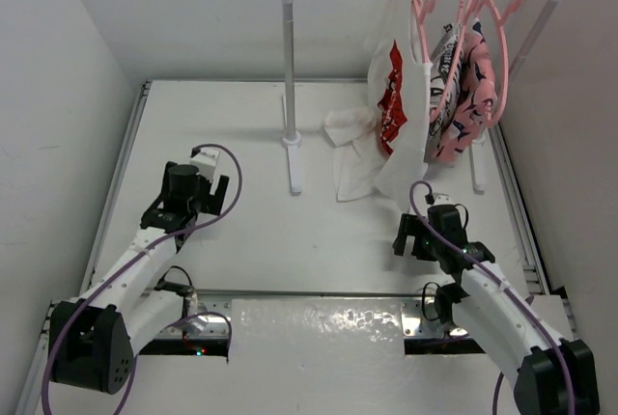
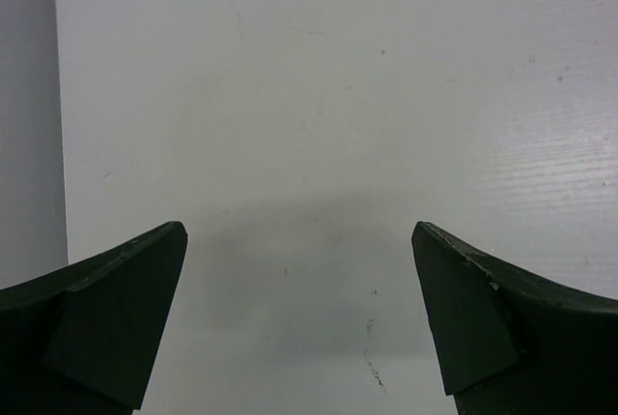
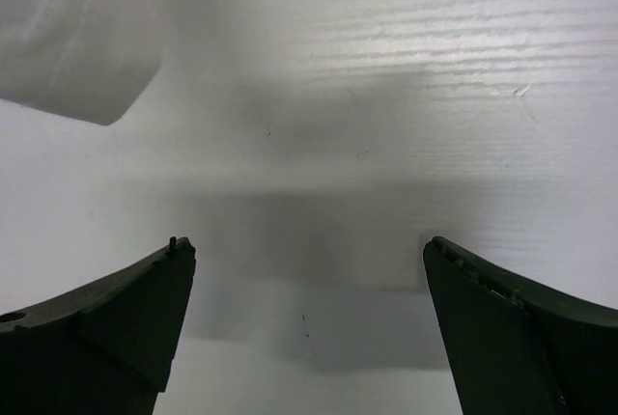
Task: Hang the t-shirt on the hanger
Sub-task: Reset both arms
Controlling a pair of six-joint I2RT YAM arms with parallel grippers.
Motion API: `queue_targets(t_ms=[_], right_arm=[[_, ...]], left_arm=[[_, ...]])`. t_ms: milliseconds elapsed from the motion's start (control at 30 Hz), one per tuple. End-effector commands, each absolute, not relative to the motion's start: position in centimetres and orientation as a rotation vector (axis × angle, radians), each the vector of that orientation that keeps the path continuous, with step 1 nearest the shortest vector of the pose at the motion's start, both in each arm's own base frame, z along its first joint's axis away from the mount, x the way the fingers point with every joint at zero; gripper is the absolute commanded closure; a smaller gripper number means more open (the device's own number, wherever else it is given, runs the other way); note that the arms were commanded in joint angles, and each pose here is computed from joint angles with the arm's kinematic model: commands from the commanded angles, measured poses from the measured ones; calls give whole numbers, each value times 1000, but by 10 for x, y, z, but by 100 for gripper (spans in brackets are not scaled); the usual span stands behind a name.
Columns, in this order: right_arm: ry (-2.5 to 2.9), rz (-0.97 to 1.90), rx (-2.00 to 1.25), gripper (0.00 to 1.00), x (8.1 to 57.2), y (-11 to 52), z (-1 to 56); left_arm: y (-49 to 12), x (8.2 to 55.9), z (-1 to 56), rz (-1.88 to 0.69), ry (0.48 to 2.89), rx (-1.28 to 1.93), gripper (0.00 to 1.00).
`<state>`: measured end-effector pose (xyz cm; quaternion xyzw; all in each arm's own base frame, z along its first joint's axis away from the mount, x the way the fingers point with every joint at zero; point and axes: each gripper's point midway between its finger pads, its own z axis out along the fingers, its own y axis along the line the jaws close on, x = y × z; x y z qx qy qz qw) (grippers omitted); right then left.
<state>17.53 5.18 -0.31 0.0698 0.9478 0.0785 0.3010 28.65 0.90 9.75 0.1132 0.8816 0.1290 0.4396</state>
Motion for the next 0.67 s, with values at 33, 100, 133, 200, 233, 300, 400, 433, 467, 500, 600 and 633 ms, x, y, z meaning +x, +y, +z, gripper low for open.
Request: queue_targets(t_ms=[33,100,133,200,233,300,400,433,467,500,600,633], right_arm=[[2433,155,193,1,188,43,10],[2431,160,182,1,188,44,12],[2434,158,172,1,187,44,13],[2437,135,168,1,186,41,10],[2436,128,169,1,186,40,10],[2427,124,157,1,188,40,13],[2424,113,134,1,189,38,16],[2423,106,137,1,188,37,16],[2418,108,138,1,188,37,15],[2411,110,141,1,189,37,16],[2401,103,147,1,190,36,16],[2400,100,148,1,190,35,16]], left_arm=[[25,300,122,364,2080,74,0],[24,300,123,361,2079,73,0],[25,300,124,361,2076,69,0],[26,300,126,363,2068,59,0],[27,300,126,365,2069,48,0],[29,302,128,374,2062,24,0],[29,301,130,366,2051,5,0],[30,301,131,368,2047,0,0],[31,300,132,370,2043,-6,0],[31,300,132,371,2044,-4,0],[32,301,136,372,2031,-25,0],[36,302,139,384,2013,-78,0]])
